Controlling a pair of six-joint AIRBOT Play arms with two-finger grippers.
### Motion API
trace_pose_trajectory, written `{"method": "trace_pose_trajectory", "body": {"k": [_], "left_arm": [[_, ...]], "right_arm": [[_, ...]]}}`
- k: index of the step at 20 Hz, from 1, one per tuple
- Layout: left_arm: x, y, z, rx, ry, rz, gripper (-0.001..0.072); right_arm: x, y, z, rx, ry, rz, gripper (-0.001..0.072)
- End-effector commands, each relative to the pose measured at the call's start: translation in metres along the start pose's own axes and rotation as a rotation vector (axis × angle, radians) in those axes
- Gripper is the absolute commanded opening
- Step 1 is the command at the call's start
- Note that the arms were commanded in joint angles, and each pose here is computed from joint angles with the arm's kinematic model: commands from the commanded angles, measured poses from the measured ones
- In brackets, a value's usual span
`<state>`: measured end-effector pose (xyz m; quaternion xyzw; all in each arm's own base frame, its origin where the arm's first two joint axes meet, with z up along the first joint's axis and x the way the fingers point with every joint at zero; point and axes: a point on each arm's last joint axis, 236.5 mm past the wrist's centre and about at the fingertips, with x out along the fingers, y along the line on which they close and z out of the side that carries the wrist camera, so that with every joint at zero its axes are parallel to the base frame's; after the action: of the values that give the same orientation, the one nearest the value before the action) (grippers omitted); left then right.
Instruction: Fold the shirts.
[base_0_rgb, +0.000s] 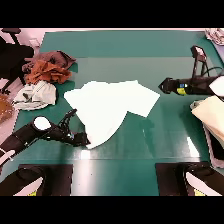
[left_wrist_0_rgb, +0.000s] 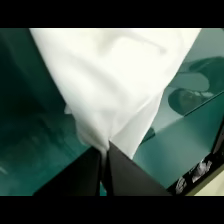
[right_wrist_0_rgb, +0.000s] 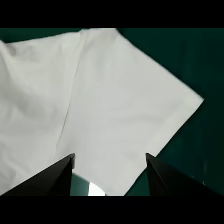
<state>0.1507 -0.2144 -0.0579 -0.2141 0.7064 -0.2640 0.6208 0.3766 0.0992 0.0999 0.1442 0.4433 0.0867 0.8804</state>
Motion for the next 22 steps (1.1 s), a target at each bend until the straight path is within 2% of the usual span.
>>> {"method": "trace_pose_trajectory", "body": {"k": [1, 4, 6, 7, 8, 9, 13, 18, 22], "left_arm": [[-0.017, 0.049, -0.057, -0.052, 0.247, 0.235, 0.0026], [-0.039, 0.094, -0.076, -0.118, 0.319, 0.456, 0.0026], [-0.043, 0.100, -0.079, -0.138, 0.329, 0.488, 0.0026], [-0.043, 0.100, -0.078, -0.148, 0.322, 0.490, 0.0026], [-0.042, 0.100, -0.077, -0.148, 0.318, 0.488, 0.0026], [-0.042, 0.100, -0.076, -0.153, 0.312, 0.491, 0.0026], [-0.045, 0.096, -0.061, -0.146, 0.260, 0.494, 0.0026], [-0.057, 0.071, -0.016, -0.087, 0.116, 0.457, 0.0026], [-0.062, 0.062, -0.002, -0.066, 0.067, 0.443, 0.0026]], "right_arm": [[0.039, -0.007, 0.024, -0.067, 0.054, 0.035, 0.0529], [0.073, 0.011, 0.023, -0.062, 0.196, 0.241, 0.0530], [0.093, 0.021, 0.024, -0.029, 0.265, 0.375, 0.0531], [0.106, 0.022, 0.020, -0.007, 0.314, 0.406, 0.0556], [0.116, 0.020, 0.009, -0.011, 0.379, 0.414, 0.0615], [0.126, 0.018, -0.007, -0.018, 0.460, 0.425, 0.0628], [0.133, 0.006, -0.067, -0.007, 0.732, 0.456, 0.0628], [0.129, 0.014, -0.117, 0.008, 0.855, 0.475, 0.0627], [0.122, 0.042, -0.145, -0.068, 0.884, 0.481, 0.0621]]}}
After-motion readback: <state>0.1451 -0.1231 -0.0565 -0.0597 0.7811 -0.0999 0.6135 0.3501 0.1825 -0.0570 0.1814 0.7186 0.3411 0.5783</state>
